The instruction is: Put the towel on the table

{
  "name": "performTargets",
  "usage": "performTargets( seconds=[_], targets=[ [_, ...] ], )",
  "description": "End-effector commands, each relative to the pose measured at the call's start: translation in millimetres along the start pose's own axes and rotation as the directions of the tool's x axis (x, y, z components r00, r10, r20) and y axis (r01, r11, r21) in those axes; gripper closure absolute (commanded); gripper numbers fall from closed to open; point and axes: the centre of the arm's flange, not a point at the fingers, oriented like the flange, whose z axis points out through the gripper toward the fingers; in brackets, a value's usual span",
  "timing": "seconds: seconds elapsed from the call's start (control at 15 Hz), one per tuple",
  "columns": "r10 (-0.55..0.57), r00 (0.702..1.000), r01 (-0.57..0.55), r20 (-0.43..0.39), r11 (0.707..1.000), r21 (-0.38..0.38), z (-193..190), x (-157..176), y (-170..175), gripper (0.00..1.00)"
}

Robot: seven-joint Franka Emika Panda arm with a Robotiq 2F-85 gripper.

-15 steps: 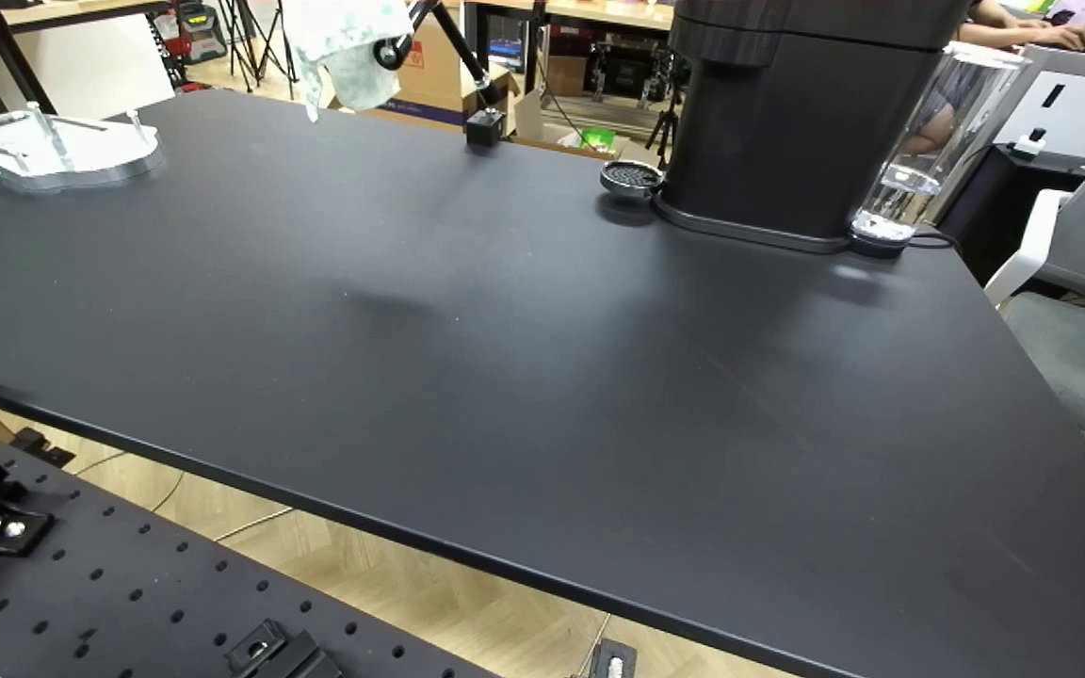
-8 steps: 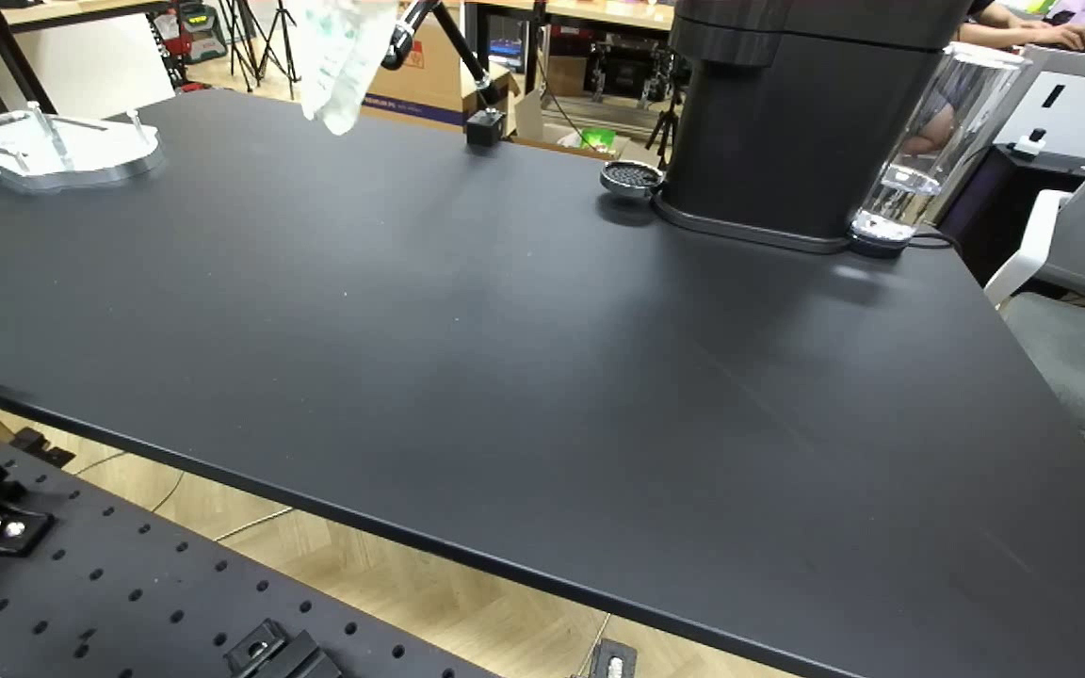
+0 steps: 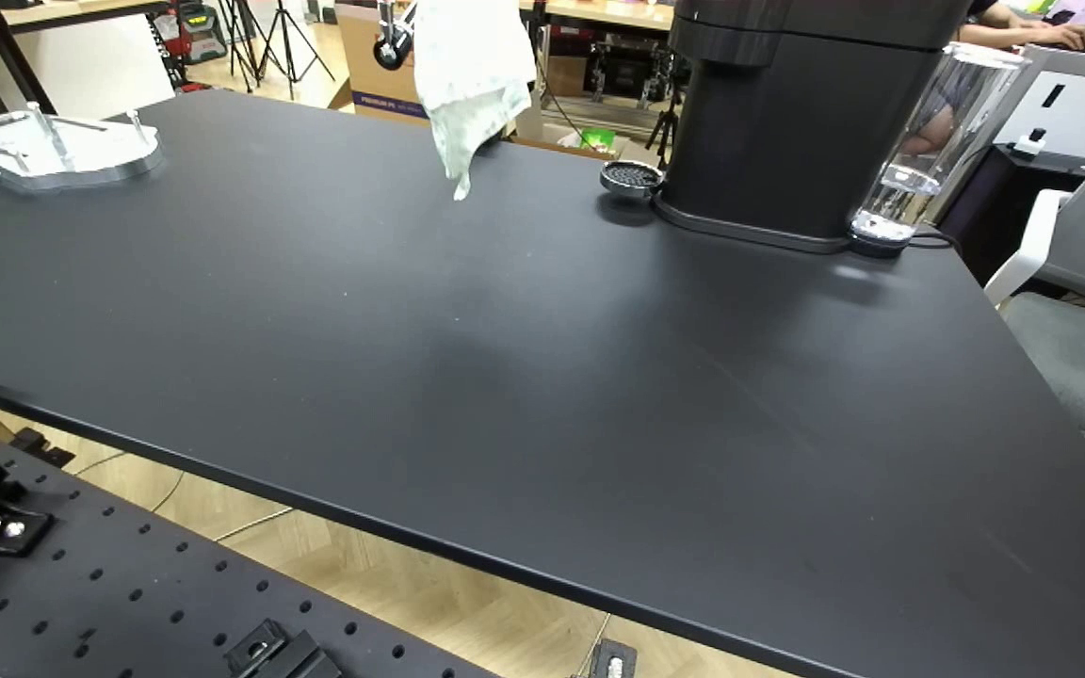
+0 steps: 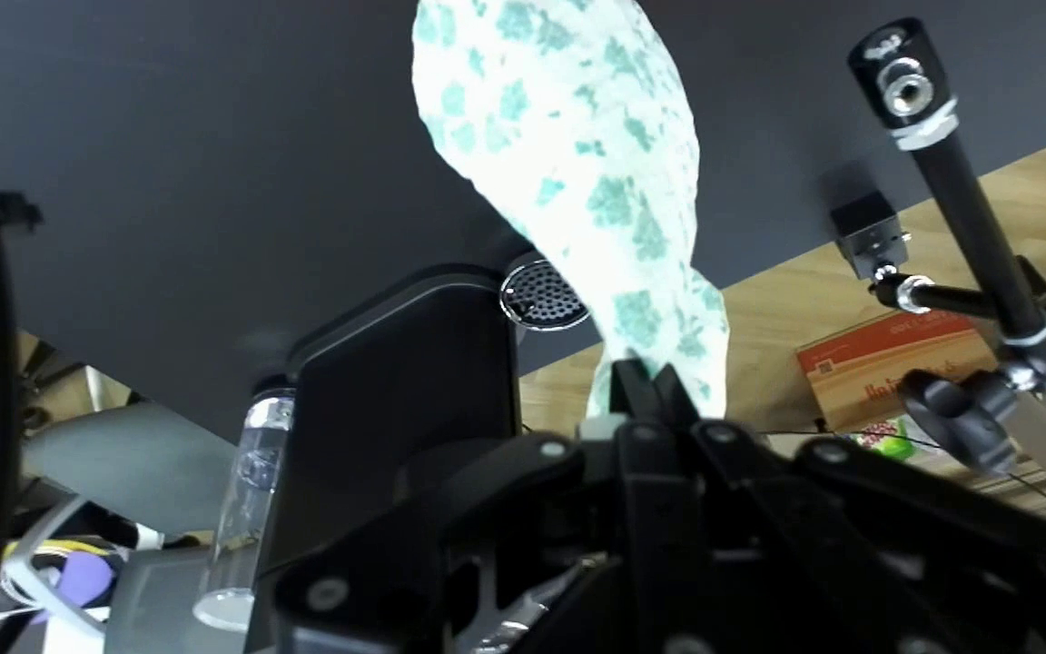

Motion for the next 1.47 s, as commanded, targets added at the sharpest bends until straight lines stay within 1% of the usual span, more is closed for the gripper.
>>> performTargets(
  seconds=[0.0, 0.07, 0.27, 0.47, 0.53, 0.6, 0.67, 0.87, 1.07, 1.27, 1.33, 1.4],
  targets=[
    [0.087, 0.996, -0.086, 0.016, 0.995, -0.042, 33.9, -4.8, 11.6, 1.0],
    [0.096, 0.995, -0.094, 0.027, 0.995, -0.042, 42.6, -6.9, 16.6, 1.0],
    [0.062, 0.993, -0.06, 0.098, 0.998, -0.022, 71.3, -15.7, 30.5, 1.0],
    [0.035, 0.986, -0.032, 0.16, 0.999, -0.022, 93.3, -21.3, 36.3, 1.0],
    [0.032, 0.984, -0.028, 0.178, 0.999, -0.024, 97.9, -22.5, 36.7, 0.74],
    [0.027, 0.981, -0.023, 0.194, 1.0, -0.021, 101.3, -23.2, 36.9, 0.73],
    [0.027, 0.978, -0.024, 0.207, 1.0, -0.019, 103.5, -23.8, 36.8, 0.68],
    [0.039, 0.975, -0.038, 0.218, 0.999, -0.008, 100.9, -24.6, 35.6, 0.46],
    [0.079, 0.976, -0.076, 0.201, 0.997, -0.022, 86.9, -20.0, 31.1, 0.26],
    [0.131, 0.972, -0.126, 0.193, 0.991, -0.038, 63.8, -12.8, 25.6, 0.06],
    [0.147, 0.971, -0.141, 0.186, 0.989, -0.046, 55.2, -10.8, 24.0, 0.0],
    [0.171, 0.97, -0.164, 0.174, 0.985, -0.053, 43.9, -8.8, 22.0, 0.0]
  ],
)
